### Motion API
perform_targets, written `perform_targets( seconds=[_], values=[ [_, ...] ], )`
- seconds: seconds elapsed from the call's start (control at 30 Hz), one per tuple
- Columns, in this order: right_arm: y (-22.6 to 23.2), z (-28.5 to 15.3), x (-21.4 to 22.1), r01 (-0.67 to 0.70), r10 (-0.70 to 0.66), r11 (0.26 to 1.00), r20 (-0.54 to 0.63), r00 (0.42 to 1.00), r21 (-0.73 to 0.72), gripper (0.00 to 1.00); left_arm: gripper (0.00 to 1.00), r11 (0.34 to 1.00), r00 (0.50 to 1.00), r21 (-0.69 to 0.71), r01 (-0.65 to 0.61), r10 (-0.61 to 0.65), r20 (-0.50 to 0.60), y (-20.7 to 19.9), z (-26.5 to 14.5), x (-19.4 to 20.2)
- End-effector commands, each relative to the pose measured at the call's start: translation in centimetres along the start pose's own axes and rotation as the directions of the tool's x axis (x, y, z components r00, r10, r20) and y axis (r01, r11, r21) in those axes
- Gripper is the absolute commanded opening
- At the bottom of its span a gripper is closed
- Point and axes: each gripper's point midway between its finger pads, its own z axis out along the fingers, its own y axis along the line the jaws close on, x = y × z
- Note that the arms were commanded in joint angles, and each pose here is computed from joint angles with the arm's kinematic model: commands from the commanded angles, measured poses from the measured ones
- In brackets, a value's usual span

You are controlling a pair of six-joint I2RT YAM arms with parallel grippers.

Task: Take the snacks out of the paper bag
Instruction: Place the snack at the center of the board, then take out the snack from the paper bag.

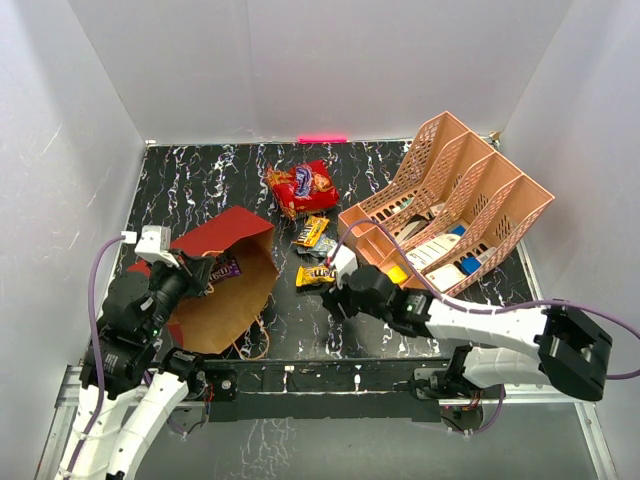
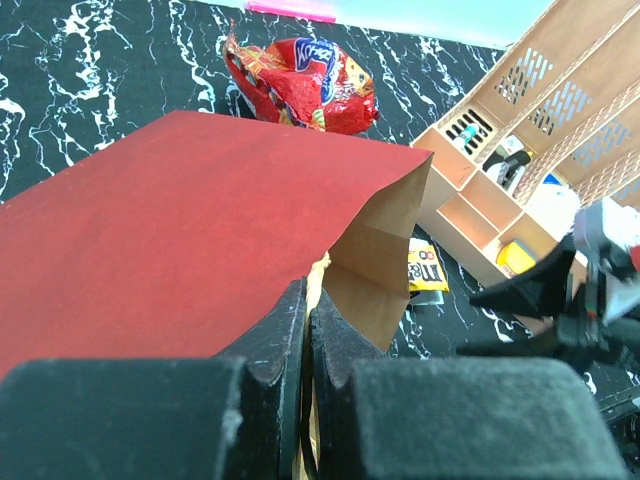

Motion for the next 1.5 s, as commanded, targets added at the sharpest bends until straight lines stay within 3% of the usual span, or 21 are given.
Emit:
perform_targets(
  seconds=[0.0,0.13,0.33,0.7,1.13,1.47],
  values=[
    [5.9,-2.3,-2.5,0.057,-0.011,0.967,0.181,0.983,-0.247,0.63,0.00,1.000,1.000,-0.002,-0.008,0.008,-0.009,0.0,0.5,0.0],
    [10.0,-3.9,-6.2,0.280,-0.136,0.886,0.368,0.920,-0.371,0.62,0.00,1.000,1.000,-0.002,-0.008,0.008,-0.003,0.0,0.4,-0.1],
    [13.6,-2.6,-12.1,0.607,-0.384,0.733,0.549,0.742,-0.308,0.61,0.00,1.000,1.000,-0.011,-0.008,0.008,-0.001,0.2,0.3,-0.2],
    [16.0,4.6,-17.7,0.816,-0.613,0.578,0.649,0.450,-0.019,0.51,0.00,0.998,0.997,-0.058,0.008,-0.003,0.072,1.1,-0.6,-1.4],
    [17.2,15.2,-14.0,0.974,-0.849,0.218,0.504,0.159,0.061,0.46,0.00,0.999,0.994,-0.042,0.010,-0.005,0.106,0.8,-0.8,-2.0],
    [16.9,21.1,-13.3,0.989,-0.926,0.116,0.370,0.074,0.093,0.55,0.00,0.999,0.994,-0.049,0.014,-0.009,0.104,1.0,-0.9,-2.0]
  ],
)
